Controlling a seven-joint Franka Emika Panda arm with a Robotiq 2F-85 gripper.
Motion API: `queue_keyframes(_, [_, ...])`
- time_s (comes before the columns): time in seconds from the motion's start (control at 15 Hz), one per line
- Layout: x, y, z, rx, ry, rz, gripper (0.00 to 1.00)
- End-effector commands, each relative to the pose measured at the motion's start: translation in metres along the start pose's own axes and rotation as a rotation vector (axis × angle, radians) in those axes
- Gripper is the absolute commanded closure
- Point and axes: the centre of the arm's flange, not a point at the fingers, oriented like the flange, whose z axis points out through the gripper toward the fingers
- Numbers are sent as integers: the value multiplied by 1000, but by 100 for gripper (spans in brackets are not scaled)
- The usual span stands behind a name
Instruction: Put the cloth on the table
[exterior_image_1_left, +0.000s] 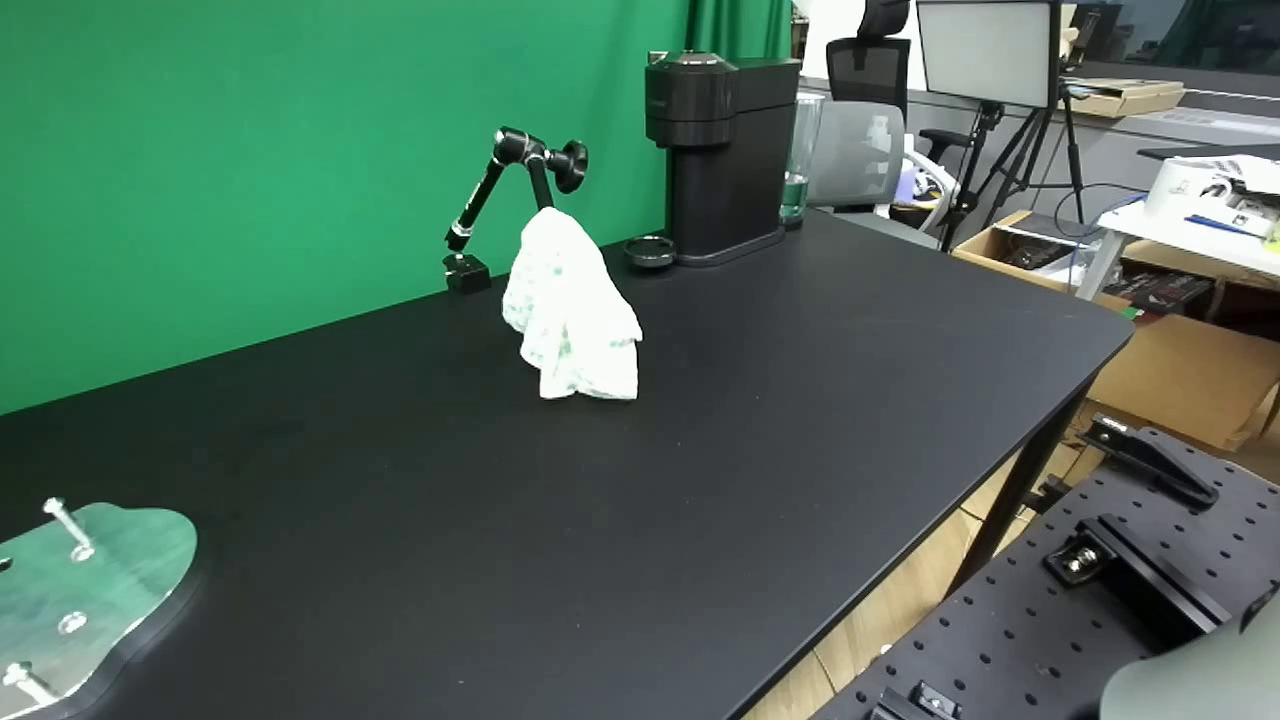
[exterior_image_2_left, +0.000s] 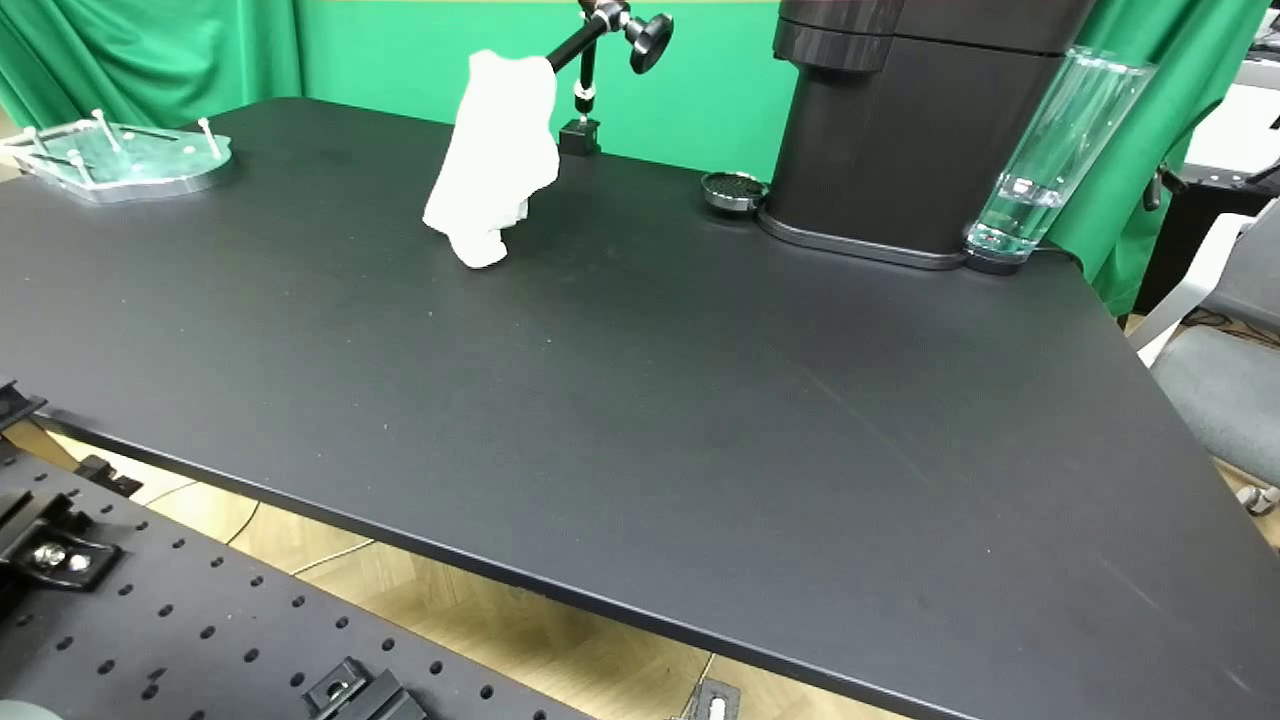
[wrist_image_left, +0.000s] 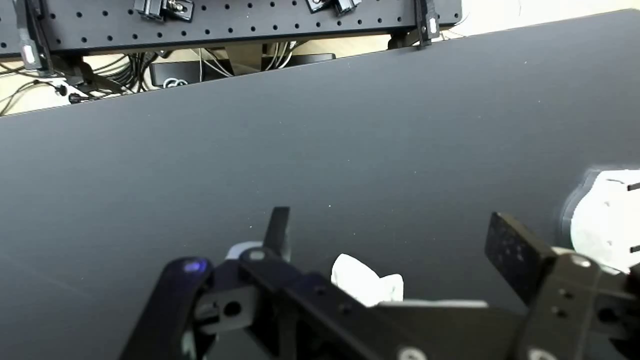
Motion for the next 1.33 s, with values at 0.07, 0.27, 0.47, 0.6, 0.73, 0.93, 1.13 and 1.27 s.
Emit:
queue_keyframes(0.07, [16, 6, 6, -44, 39, 10, 0])
queue_keyframes(0.27, [54, 12, 22, -131, 97, -60, 0])
queue_keyframes(0.47, [102, 8, 47, -218, 145, -185, 0])
queue_keyframes(0.6, [128, 0, 70, -260, 121, -298, 0])
queue_keyframes(0.73, [150, -10, 95, -312, 88, -405, 0])
queue_keyframes(0.93, [172, -31, 124, -390, 53, -556, 0])
queue_keyframes(1.13, [181, -55, 147, -420, 65, -659, 0])
queue_keyframes(1.27, [184, -67, 159, -413, 107, -674, 0])
